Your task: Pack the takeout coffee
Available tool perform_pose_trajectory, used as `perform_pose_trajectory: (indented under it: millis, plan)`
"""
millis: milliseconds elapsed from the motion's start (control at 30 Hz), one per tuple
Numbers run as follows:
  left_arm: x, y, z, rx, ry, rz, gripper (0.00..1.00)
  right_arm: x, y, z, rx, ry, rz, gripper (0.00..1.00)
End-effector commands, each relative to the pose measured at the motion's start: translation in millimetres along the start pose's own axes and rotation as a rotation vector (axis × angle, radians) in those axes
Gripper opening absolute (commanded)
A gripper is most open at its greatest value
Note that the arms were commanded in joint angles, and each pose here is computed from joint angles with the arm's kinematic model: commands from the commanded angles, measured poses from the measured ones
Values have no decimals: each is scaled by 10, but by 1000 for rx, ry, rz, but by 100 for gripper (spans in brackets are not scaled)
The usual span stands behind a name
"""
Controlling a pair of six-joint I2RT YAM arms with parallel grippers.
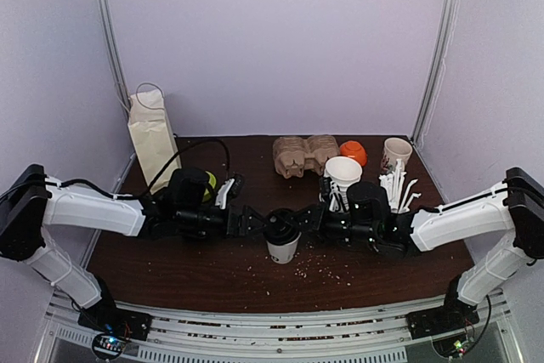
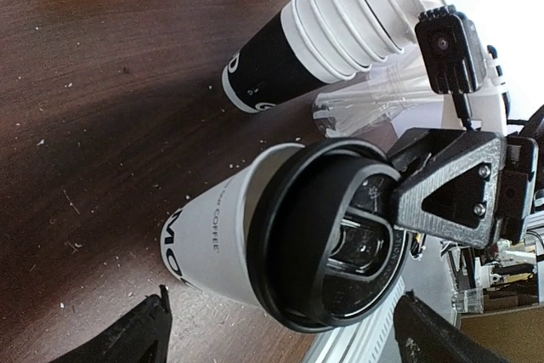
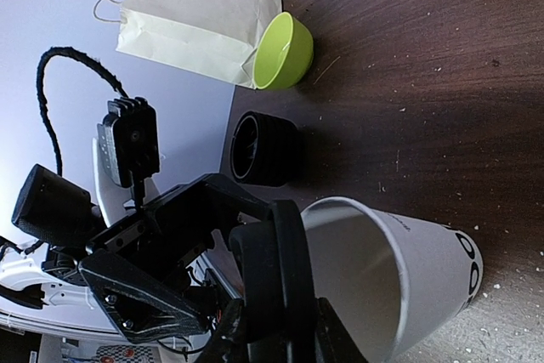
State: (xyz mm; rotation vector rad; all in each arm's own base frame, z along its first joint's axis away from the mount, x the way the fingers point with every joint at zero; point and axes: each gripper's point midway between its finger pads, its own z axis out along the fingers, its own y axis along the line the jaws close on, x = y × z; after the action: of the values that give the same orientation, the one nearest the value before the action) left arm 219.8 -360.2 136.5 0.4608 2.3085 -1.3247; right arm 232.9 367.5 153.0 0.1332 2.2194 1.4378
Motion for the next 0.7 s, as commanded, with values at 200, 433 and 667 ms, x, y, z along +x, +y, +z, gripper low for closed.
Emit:
perform_pose_trajectory:
  millis: [200,433,667]
  plan:
    - [-156,-127,78,39,-21,28,91,-13,-52,-14,1,-5,12,11]
    - [-143,-86,114,17,-5,28,88,-6,-87,-20,17,-3,10,19]
    - [-144,-70,132,7,4,34,86,-12,-101,-41,33,-6,3,29]
